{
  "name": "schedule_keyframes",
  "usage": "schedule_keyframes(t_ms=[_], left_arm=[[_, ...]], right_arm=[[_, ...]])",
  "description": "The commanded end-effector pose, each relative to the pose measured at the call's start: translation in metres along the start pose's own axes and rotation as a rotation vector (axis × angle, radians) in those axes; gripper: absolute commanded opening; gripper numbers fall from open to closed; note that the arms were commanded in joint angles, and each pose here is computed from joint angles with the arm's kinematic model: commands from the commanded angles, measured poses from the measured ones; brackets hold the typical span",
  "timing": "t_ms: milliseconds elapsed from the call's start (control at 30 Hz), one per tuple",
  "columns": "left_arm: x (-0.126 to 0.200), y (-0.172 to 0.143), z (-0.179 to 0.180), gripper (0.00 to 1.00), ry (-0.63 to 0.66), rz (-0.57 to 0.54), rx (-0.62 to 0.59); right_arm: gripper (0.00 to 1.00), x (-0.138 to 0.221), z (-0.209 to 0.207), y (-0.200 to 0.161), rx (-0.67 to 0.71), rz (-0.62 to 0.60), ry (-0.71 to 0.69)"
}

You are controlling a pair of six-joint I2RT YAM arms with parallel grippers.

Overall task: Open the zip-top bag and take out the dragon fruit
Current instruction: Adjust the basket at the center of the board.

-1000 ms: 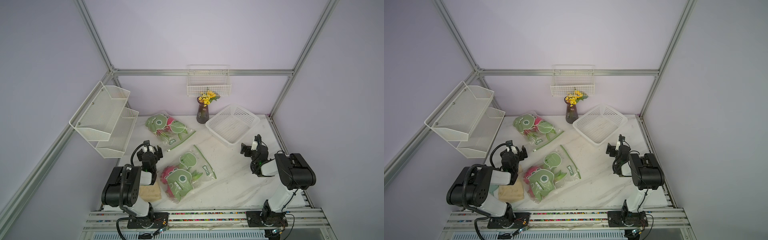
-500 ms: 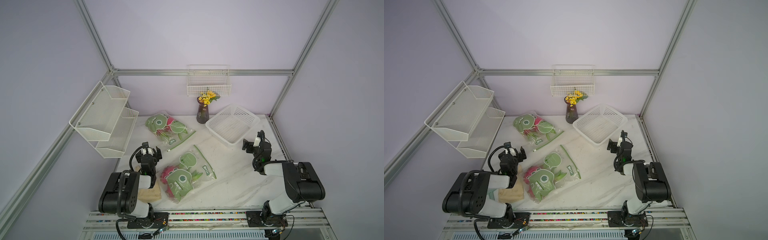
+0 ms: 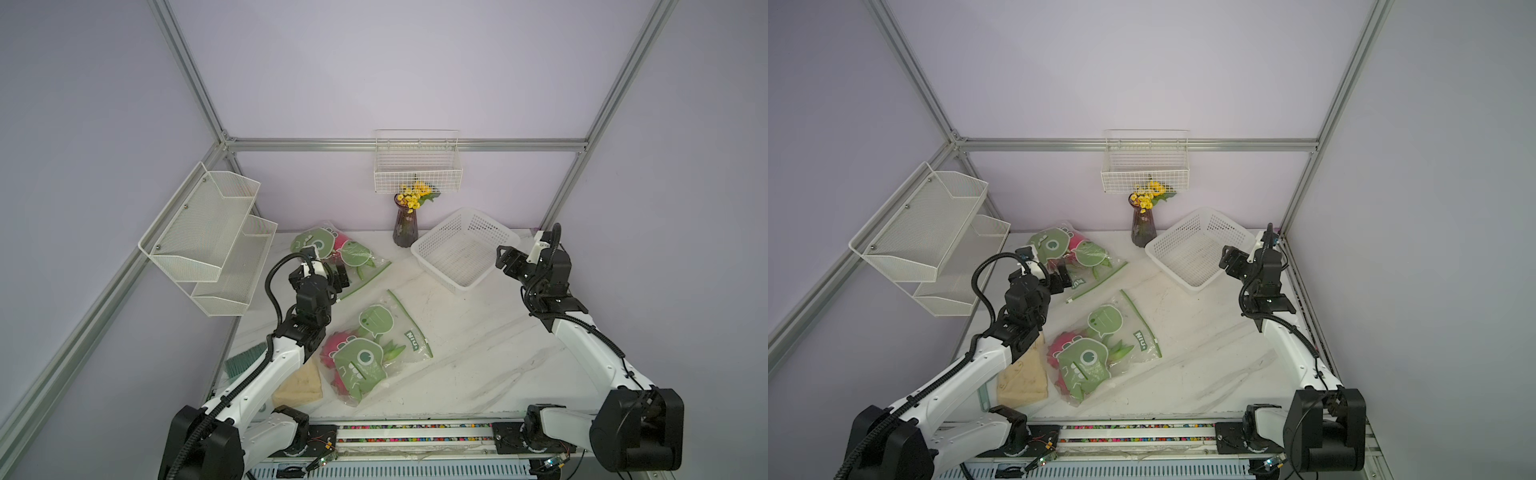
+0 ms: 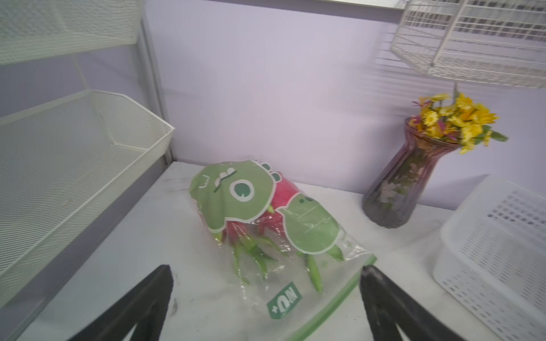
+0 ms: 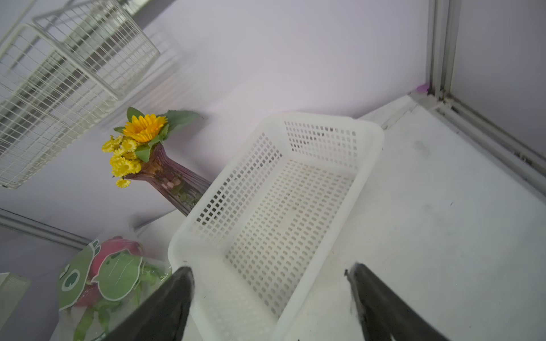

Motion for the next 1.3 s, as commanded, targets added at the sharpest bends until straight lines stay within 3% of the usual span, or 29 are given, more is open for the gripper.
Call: schedule_keyframes(t_ms=[0, 200, 433, 533, 933, 1167, 1267], left_arm=[[0.0, -0.012, -0.019, 1.0, -0.068, 0.203, 0.038], [-0.001, -0.024, -0.042, 1.0, -0.216, 0.347, 0.135], [-0.001, -0.025, -0.047, 1.0, -0.245, 0.405, 0.131], [-0.001, -0.025, -0.047, 1.0, -0.244, 0.411, 0.125], [0.0, -0.02, -0.047, 1.0, -0.253, 0.406, 0.105], [0.001, -0.019, -0.047, 1.0, -0.26, 0.406, 0.086], [0.002, -0.02, -0.046, 1.0, -0.256, 0.408, 0.078]], right_arm=[[0.87, -0.014, -0.009, -0.03, -0.116, 0.22, -0.105], [0.84, -0.055, -0.009, -0.056, -0.109, 0.379, -0.201], [0.81, -0.105, -0.007, -0.084, -0.036, 0.482, -0.291], [0.71, -0.119, -0.009, -0.09, -0.011, 0.513, -0.317], [0.32, -0.112, -0.034, -0.082, 0.108, 0.497, -0.393], [0.21, -0.101, -0.058, -0.066, 0.226, 0.534, -0.389], [0.21, -0.098, -0.065, -0.059, 0.308, 0.569, -0.334]])
Point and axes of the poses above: each gripper's point midway between its finger pads, its own x axis back along the fingers, its own z axis along the line the jaws close on, y = z × x, the point moved 8 cm from there along x, back along the fingers, and after that the axes turned 3 degrees about -x, right-handed, at the moved point
